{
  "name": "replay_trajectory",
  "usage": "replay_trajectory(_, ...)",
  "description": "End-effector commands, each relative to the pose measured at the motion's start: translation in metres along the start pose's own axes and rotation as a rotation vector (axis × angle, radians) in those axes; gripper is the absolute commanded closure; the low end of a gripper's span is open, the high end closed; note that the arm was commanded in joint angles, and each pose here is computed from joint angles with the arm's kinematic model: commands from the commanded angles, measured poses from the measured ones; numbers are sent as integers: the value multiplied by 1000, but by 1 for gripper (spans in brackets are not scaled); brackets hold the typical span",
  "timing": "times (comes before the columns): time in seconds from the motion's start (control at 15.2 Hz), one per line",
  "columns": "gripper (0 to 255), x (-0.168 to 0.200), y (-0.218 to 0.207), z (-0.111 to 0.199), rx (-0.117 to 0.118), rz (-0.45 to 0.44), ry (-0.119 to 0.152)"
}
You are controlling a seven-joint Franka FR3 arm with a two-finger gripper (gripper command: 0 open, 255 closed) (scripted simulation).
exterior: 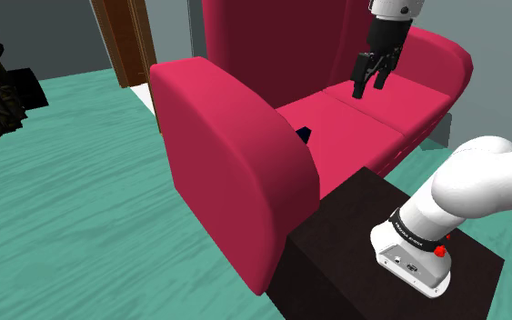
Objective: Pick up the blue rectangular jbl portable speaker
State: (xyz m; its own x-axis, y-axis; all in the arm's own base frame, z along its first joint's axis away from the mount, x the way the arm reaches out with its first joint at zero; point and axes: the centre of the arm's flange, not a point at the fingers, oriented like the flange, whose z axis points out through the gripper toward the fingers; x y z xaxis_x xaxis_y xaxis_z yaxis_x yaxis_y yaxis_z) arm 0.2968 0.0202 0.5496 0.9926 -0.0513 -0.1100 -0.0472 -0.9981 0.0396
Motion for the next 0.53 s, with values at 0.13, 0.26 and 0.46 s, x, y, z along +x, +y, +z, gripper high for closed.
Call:
replay_trajectory(0.13, 0, 17, -1, 19, 7, 62, 5)
replay_trajectory(0.26, 0, 35, -2, 38, 13, 124, 10)
replay_trajectory(0.46, 0, 61, -1, 66, 23, 217, 17)
